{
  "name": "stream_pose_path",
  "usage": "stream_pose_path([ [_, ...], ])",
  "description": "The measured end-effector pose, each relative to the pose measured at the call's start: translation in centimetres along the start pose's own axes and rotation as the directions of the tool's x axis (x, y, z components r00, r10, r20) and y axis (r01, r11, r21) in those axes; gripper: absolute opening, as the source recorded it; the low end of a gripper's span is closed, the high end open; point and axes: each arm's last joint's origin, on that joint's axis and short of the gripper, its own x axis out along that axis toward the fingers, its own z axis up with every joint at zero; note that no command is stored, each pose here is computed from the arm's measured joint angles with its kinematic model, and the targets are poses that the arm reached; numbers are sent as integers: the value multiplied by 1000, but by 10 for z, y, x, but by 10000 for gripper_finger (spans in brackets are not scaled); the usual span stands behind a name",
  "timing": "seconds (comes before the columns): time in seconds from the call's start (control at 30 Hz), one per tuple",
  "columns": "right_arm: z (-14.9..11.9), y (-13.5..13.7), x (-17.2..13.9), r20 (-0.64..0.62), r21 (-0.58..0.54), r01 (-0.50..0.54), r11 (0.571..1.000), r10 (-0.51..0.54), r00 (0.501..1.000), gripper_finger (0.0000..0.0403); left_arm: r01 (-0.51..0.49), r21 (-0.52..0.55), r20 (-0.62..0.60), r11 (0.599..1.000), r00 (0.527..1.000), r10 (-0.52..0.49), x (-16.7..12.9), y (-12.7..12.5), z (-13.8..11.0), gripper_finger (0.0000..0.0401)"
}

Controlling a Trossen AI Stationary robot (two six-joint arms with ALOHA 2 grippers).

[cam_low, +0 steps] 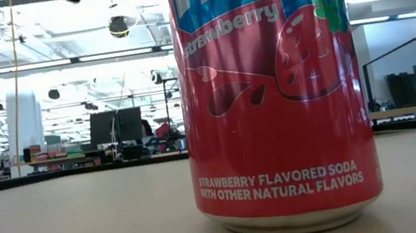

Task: Place canned beverage on shelf
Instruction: Put the pink-white soda can on the shelf

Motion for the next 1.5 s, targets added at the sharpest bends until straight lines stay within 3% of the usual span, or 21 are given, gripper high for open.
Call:
stream_pose_path([
  [0.2, 3, 43, -17, 74, -150, -165, 975, 177, 981, 21, 156, 135, -48, 979, 987, -151, 18, -40, 13, 328],
  [0.3, 5, 57, -21, 105, -255, -191, 948, 223, 969, 21, 222, 136, -104, 965, 972, -209, 24, -57, 18, 328],
  [0.4, 7, 64, -25, 140, -281, -207, 937, 254, 957, 21, 226, 94, -184, 969, 961, -206, 28, -70, 20, 328],
  [0.63, 13, 72, -35, 212, -135, -275, 952, 299, 930, 21, 147, -73, -418, 986, 893, -164, 26, -93, 25, 328],
  [0.87, 7, 89, -40, 197, -6, -294, 956, 290, 937, 21, 135, -207, -526, 969, 819, -227, 20, -129, 19, 328],
  [1.17, -5, 128, -34, 175, 17, -365, 931, 356, 918, 21, -114, -374, -689, 920, 698, -194, -9, -181, -20, 328],
  [1.33, -3, 139, -26, 216, -23, -360, 933, 356, 909, 21, -279, -357, -772, 891, 625, -113, -25, -201, -45, 328],
  [1.5, 3, 142, -23, 274, -46, -351, 935, 350, 896, 21, -356, -322, -814, 877, 577, -64, -32, -216, -63, 328],
])
